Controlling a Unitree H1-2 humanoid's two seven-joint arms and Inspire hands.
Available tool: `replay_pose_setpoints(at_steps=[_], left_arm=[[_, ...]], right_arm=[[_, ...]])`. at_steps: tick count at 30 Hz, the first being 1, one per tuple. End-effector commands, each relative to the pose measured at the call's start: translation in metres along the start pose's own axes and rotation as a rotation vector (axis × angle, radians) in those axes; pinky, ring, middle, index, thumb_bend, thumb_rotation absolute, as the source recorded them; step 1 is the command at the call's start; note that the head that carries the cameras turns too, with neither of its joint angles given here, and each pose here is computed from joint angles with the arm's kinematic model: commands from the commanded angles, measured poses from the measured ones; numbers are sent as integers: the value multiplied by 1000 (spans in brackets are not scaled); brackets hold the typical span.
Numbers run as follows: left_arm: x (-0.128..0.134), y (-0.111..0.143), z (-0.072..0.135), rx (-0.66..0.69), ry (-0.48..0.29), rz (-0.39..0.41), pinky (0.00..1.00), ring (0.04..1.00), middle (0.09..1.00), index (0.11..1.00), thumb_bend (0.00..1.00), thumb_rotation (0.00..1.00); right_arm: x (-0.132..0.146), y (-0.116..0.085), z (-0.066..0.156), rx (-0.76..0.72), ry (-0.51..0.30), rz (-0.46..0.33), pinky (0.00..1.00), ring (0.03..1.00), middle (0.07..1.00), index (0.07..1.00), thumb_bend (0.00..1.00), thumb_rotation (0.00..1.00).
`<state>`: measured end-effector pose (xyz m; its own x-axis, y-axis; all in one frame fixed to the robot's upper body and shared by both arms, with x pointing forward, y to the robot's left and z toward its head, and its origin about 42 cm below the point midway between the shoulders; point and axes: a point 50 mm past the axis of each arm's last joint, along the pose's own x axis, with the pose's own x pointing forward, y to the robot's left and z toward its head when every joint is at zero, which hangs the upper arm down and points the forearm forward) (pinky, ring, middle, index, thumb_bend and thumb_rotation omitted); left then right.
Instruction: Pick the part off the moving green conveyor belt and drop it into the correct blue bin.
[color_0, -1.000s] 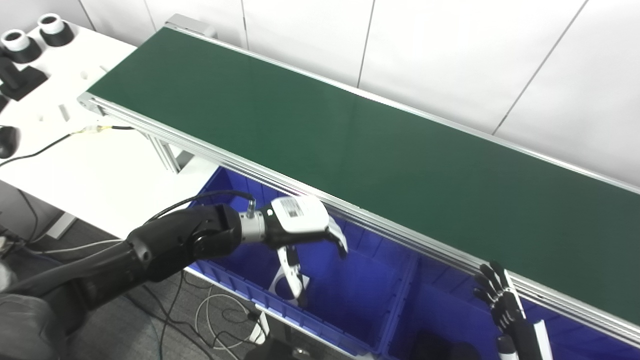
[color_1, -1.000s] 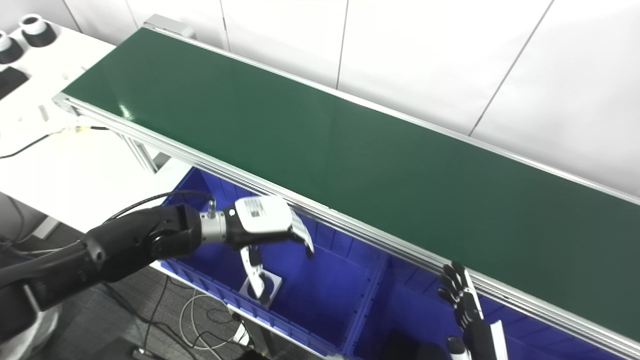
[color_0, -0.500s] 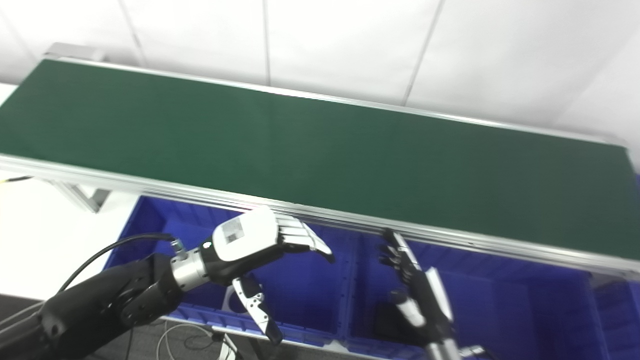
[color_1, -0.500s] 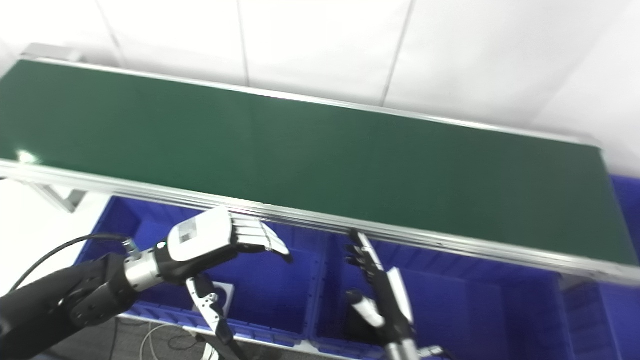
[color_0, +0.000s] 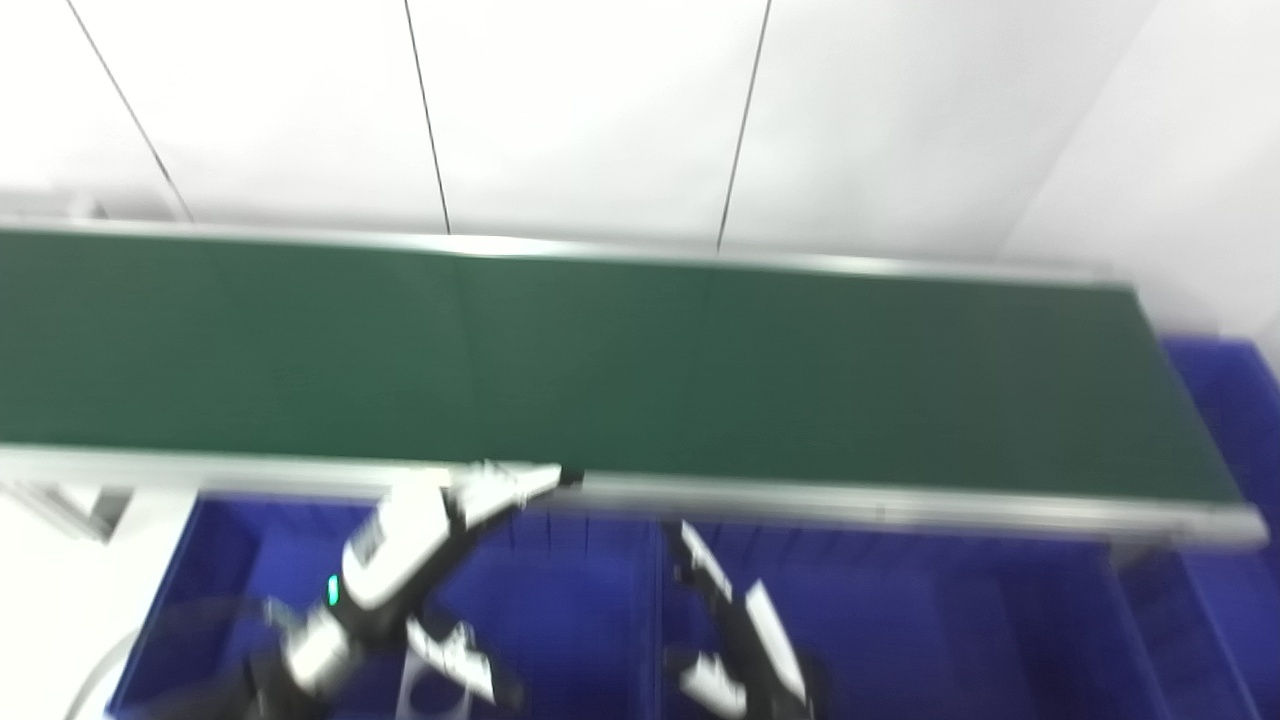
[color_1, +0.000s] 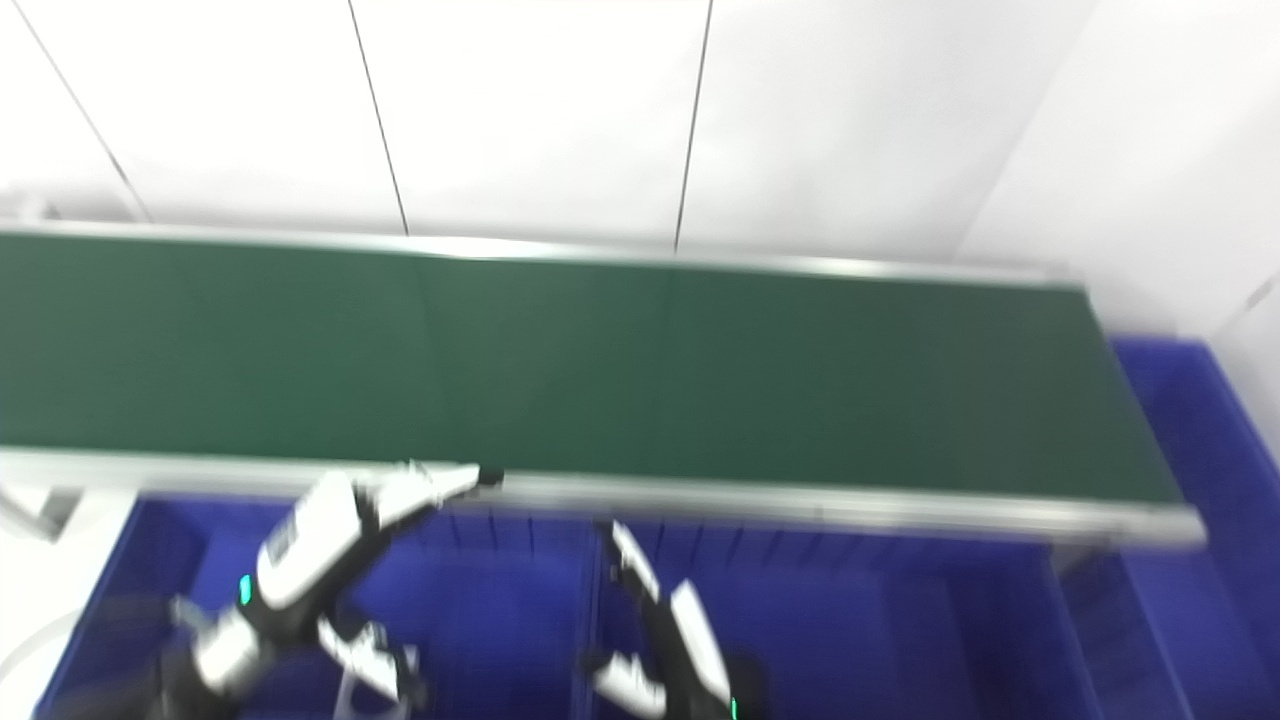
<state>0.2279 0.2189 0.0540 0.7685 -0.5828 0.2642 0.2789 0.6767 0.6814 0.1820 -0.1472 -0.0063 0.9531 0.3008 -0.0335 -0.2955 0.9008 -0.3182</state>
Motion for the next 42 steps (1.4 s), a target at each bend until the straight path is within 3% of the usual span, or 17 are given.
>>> replay_pose_setpoints(at_steps=[1, 4, 6, 12, 21, 24, 29, 42], left_arm=[[6, -2, 2, -93, 41, 73, 748, 822, 853, 857, 994, 848], [6, -16, 3, -208, 118, 81, 791, 869, 886, 883, 1000, 872], [8, -26, 5, -302, 172, 94, 850, 918, 921, 913, 1000, 884], [11, -40, 9, -421, 222, 98, 855, 951, 967, 929, 982, 860], [5, -39, 11, -397, 217, 71, 866, 969, 987, 898, 1000, 800], [8, -38, 14, -415, 208, 80, 931, 995, 998, 922, 991, 795], [14, -41, 23, -482, 194, 93, 997, 1000, 1000, 966, 970, 820], [29, -51, 33, -573, 166, 79, 1000, 1000, 1000, 985, 984, 798]], right_arm=[[1, -6, 5, 15, -59, -27, 900, 942, 980, 961, 941, 987], [-2, -12, 1, 7, -51, -28, 883, 932, 977, 961, 942, 988], [-4, -17, -3, 1, -45, -29, 970, 965, 988, 979, 942, 991], [-8, -28, -5, 20, -34, -62, 888, 944, 992, 986, 941, 971], [-11, -27, 12, 14, -103, -104, 934, 985, 1000, 1000, 993, 1000], [-9, -26, 18, 13, -125, -112, 947, 994, 1000, 1000, 987, 1000], [-10, -31, 27, 20, -153, -132, 934, 989, 996, 997, 941, 998], [-3, -48, 43, 28, -202, -153, 838, 926, 969, 967, 914, 992]])
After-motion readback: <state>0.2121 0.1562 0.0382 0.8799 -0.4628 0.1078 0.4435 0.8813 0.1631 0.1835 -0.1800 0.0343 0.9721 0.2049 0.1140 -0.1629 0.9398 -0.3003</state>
